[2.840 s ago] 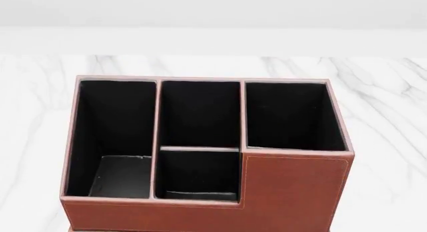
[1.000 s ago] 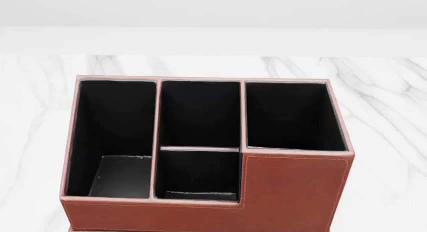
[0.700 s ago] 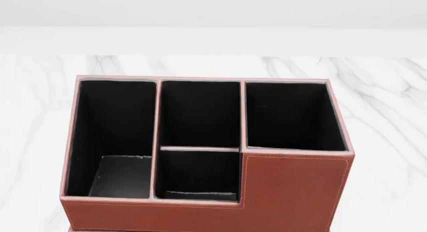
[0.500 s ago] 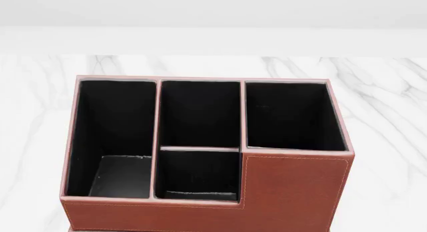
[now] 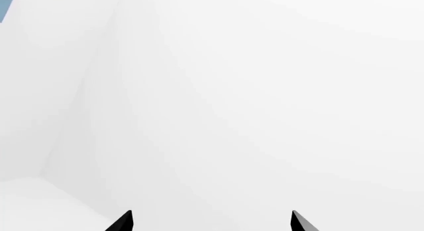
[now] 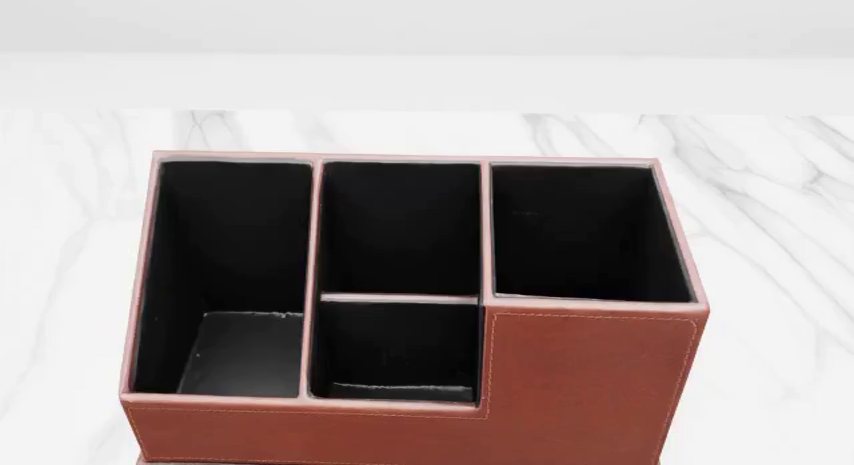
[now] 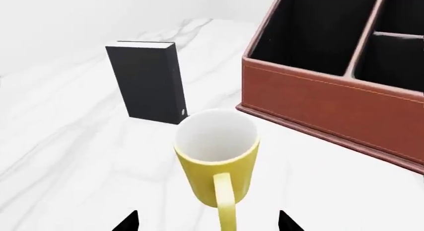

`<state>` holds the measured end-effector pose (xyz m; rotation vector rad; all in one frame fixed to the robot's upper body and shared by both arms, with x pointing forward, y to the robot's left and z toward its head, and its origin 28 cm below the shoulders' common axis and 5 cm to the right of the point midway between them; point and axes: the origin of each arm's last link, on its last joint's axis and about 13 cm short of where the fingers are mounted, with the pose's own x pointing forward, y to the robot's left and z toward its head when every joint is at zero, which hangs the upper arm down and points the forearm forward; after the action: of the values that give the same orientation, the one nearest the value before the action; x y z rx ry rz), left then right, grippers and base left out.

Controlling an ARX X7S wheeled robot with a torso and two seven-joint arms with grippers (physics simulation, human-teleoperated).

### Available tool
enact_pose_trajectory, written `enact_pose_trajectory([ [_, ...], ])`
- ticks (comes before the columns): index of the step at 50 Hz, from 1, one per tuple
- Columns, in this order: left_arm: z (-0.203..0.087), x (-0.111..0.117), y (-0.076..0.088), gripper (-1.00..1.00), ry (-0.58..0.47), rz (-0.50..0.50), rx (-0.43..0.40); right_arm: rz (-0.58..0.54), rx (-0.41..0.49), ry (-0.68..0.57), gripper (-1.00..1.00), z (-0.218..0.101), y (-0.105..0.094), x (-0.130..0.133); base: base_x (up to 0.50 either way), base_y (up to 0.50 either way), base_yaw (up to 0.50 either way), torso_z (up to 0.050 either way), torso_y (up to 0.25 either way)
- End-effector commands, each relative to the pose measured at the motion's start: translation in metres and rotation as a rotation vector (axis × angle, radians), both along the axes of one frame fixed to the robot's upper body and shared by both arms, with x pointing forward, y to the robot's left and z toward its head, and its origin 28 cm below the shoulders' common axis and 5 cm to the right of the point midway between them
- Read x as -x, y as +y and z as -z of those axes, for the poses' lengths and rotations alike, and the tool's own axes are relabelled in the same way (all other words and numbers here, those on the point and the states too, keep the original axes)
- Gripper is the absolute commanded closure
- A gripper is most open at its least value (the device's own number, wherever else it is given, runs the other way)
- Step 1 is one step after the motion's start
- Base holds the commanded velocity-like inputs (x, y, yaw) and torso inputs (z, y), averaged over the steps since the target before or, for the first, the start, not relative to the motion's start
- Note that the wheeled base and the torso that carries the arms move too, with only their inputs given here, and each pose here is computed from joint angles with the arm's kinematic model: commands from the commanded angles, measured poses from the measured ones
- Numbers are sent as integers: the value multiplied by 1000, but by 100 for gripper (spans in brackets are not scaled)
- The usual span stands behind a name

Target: Pick up the yellow and white mug and place it to the right of the caddy.

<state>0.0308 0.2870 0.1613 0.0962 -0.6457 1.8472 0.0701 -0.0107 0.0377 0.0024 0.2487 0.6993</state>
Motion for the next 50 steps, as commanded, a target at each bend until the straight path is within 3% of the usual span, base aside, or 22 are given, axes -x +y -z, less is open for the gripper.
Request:
enact_pose_trajectory([
  [1, 0, 0, 1, -100, -3, -1, 0, -7, 17, 53, -100, 11, 2, -6, 0, 0, 0, 0, 0],
  [50, 0, 0, 0, -100, 3, 5, -4, 16, 69, 86, -100, 35, 9, -34, 0, 0, 0, 0, 0],
])
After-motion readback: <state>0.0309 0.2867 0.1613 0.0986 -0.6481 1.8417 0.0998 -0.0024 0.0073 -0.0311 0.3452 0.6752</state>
